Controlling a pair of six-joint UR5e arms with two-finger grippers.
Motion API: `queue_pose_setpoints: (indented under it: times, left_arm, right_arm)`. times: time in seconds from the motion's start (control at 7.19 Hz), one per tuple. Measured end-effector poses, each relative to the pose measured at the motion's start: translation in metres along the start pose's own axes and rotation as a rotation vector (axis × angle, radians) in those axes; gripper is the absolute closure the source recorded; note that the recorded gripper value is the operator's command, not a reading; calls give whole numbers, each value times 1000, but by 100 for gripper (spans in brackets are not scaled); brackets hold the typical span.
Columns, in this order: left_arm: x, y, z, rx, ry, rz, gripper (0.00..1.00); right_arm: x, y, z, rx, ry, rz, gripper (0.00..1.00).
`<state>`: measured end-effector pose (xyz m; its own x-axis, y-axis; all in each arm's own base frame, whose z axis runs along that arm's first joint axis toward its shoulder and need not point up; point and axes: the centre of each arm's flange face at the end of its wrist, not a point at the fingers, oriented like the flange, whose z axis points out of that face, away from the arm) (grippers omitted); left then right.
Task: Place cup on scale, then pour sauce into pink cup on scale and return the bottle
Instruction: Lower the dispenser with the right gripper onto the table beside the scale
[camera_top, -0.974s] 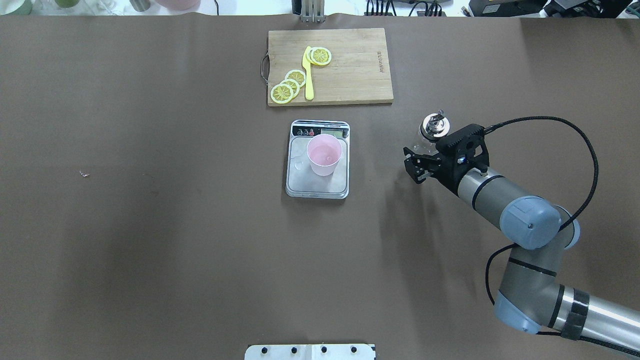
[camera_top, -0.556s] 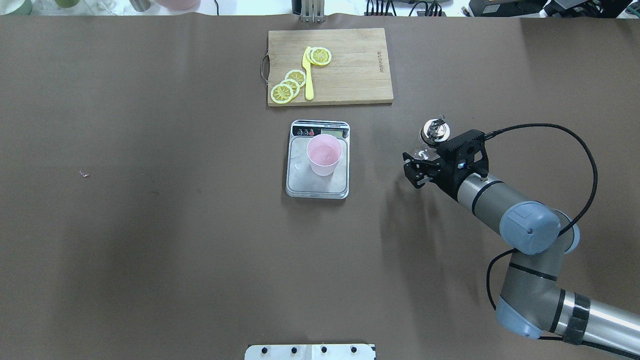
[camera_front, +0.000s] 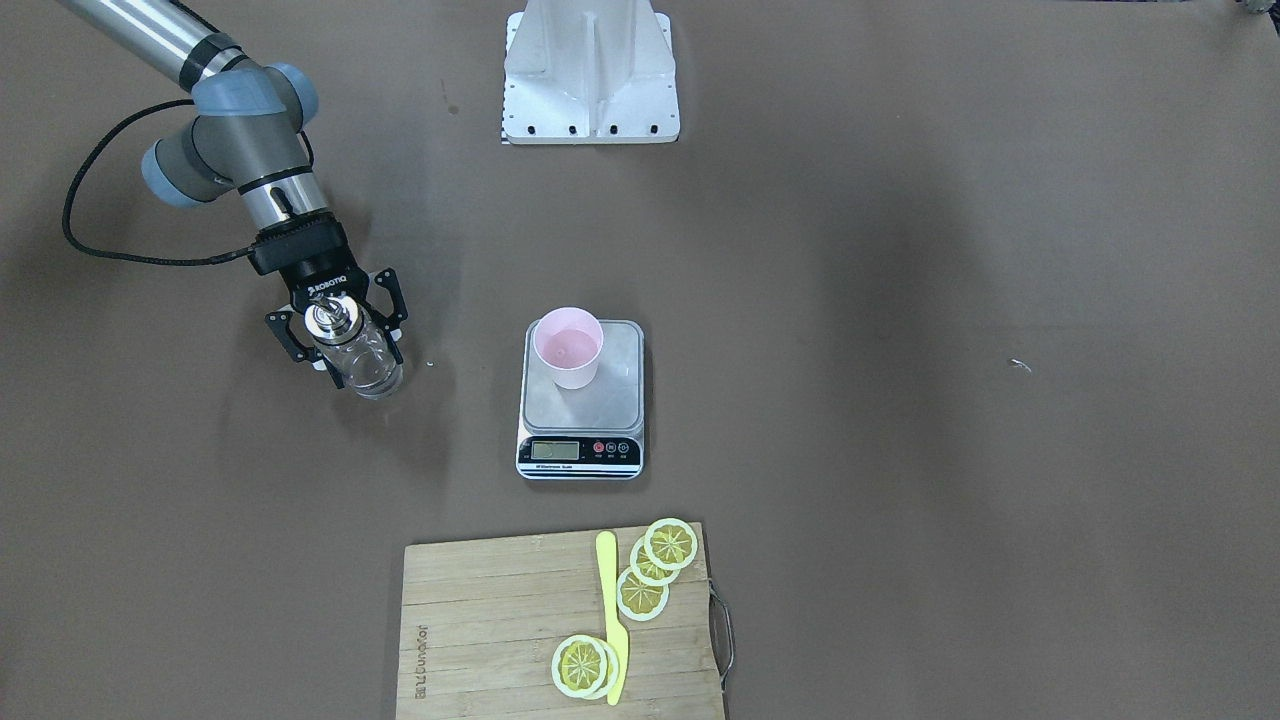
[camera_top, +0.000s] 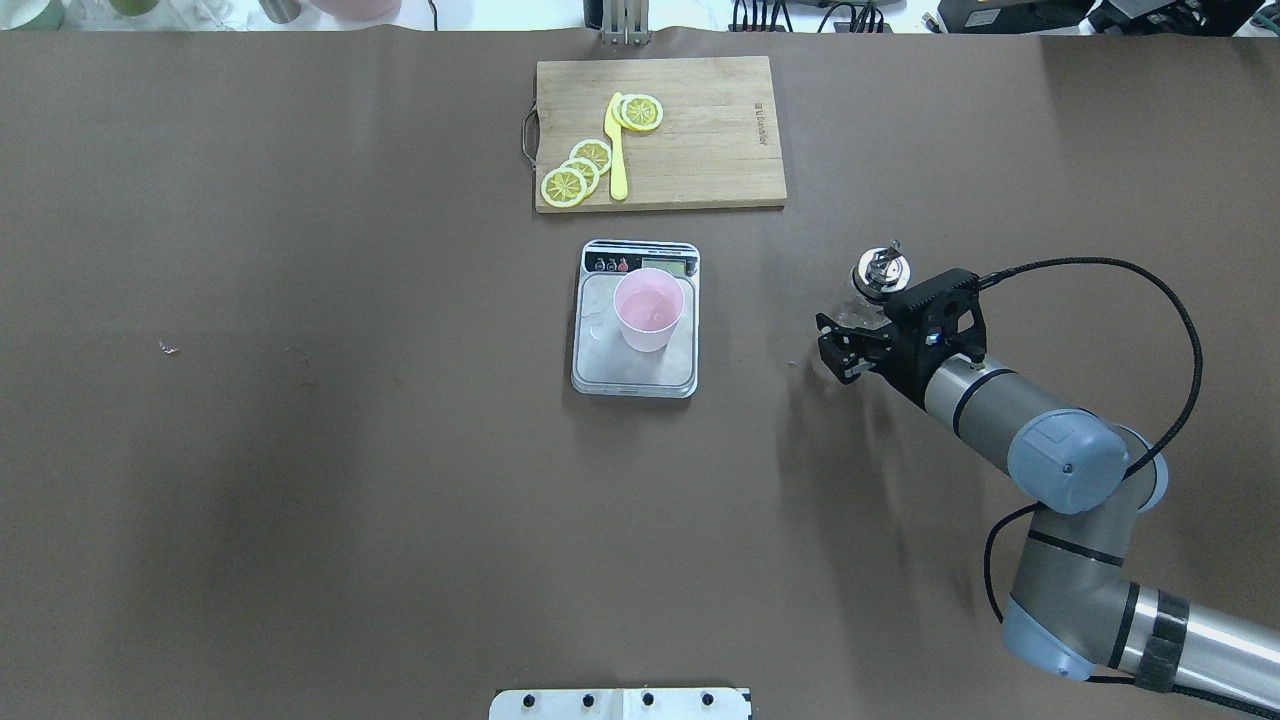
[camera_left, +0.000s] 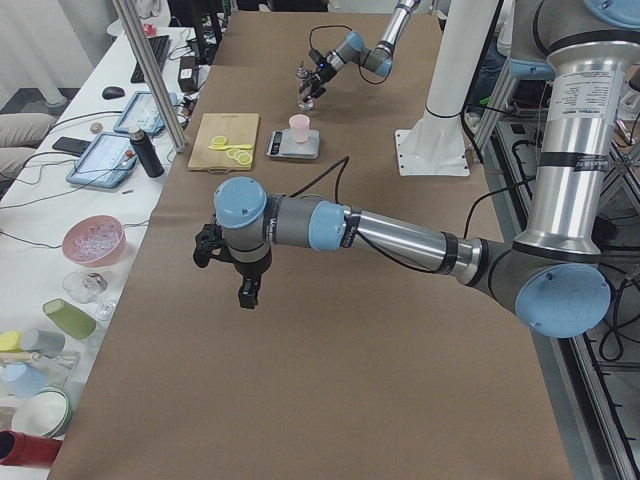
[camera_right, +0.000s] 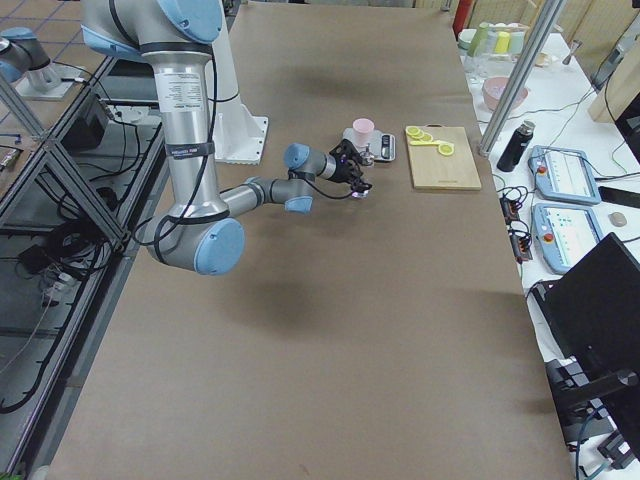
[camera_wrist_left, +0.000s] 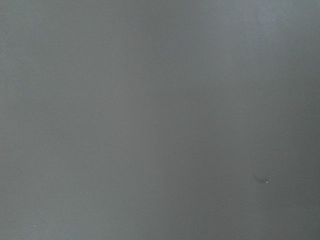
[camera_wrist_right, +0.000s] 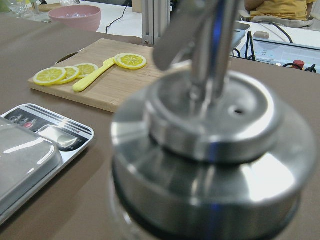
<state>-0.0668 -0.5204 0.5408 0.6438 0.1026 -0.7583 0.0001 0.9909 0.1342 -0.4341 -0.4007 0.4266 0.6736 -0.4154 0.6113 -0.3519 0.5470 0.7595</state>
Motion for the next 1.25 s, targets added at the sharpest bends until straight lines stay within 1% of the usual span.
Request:
queue_pose_setpoints:
  times: [0.14,0.28,0.42,0.56,0.7,0.83,1.25]
  left_arm:
    - [0,0,0,0,0,1,1]
    - [1,-1,0,1,0,1,1]
    - [1,-1,-1,1,0,1,1]
    - [1,-1,-1,2,0,2,1]
    - [2,-2,-2,3,0,2,1]
    - [2,-2,-2,3,0,2,1]
    - [2,-2,-2,3,0,3,1]
  right_arm:
    - [2,4,2,-6,5,-3,91]
    - [3,6,4,-9,7,-5,83]
    - [3,7,4,-10,8,-7,50]
    - [3,7,5,-9,6,-12,23]
    - [1,6,5,-6,3,-15,14]
    - [0,3,4,-1,0,-15,1]
    - [0,1,2,12,-10,-10,1]
